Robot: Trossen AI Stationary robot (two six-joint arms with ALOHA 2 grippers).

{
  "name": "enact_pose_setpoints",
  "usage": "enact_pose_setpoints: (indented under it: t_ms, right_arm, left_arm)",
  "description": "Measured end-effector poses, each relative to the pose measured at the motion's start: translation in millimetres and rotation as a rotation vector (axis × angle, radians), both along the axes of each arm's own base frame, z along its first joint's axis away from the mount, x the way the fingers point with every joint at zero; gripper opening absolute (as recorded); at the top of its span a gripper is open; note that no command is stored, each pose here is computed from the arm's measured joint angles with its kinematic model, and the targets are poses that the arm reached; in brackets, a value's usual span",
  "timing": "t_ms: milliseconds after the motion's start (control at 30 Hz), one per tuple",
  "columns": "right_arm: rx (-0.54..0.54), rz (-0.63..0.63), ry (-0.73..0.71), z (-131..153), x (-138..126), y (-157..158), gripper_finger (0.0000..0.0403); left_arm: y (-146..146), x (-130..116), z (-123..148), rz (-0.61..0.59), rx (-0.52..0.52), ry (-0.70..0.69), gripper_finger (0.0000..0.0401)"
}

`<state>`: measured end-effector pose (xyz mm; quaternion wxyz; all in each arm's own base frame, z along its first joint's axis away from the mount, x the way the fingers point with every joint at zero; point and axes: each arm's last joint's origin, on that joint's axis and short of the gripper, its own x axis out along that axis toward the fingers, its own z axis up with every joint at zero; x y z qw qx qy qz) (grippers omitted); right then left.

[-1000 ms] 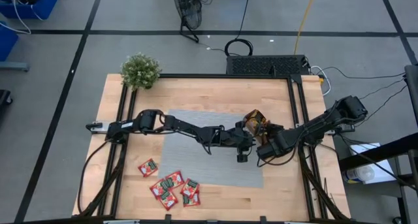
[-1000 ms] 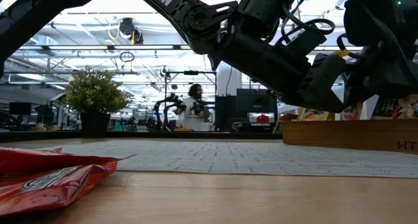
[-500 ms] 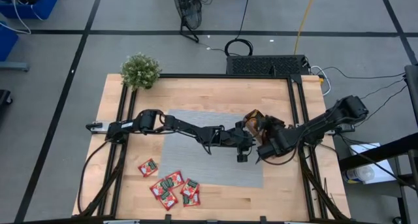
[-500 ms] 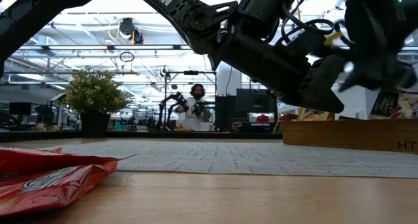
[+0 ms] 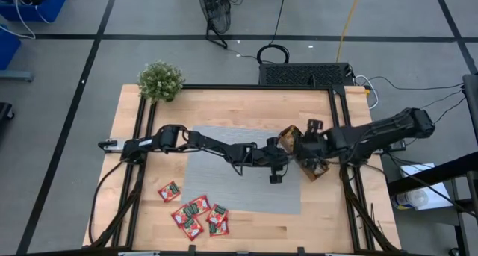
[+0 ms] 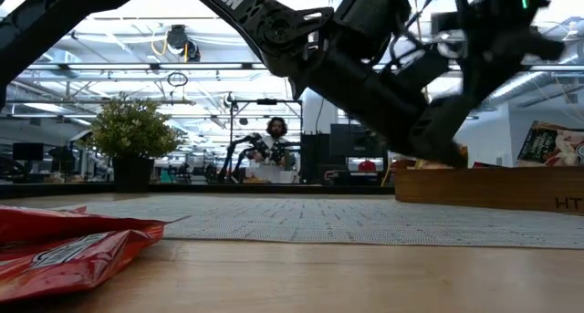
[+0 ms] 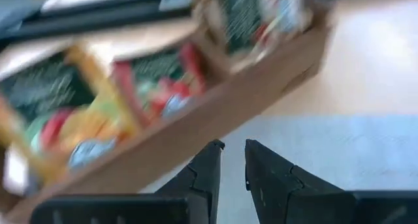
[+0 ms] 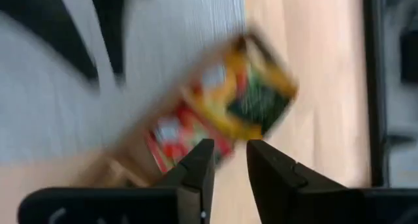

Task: Pick & Place Tea
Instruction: Put the red tea bag into the middle section of the wooden organizer

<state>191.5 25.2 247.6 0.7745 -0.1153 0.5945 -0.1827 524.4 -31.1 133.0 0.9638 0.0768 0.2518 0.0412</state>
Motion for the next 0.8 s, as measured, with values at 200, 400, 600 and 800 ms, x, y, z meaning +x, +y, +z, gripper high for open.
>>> enact_pose_setpoints:
  t_ms: [200,400,600,800]
  right_arm:
    - [0.133,-0.192,0.065,-34.0,-13.3,-25.3,0.0118]
    - [0.313,-0.275,0.012,-44.6,-9.7,-38.7,0.0142]
    - [0.332,-0.332,0.009,-48.9,-12.1,-50.5,0.0132]
    - [0.359,-0.362,0.001,-49.5,-12.8,-56.4,0.0126]
  left_arm:
    - [13.9,-4.7,-6.0,0.077,-0.019,0.087,0.0079]
    - [12.0,-5.5,-5.8,0.067,-0.026,0.097,0.0079]
    - [11.7,-5.8,-6.2,0.064,-0.022,0.103,0.0078]
    - [11.7,-6.6,-6.4,0.064,-0.021,0.114,0.0079]
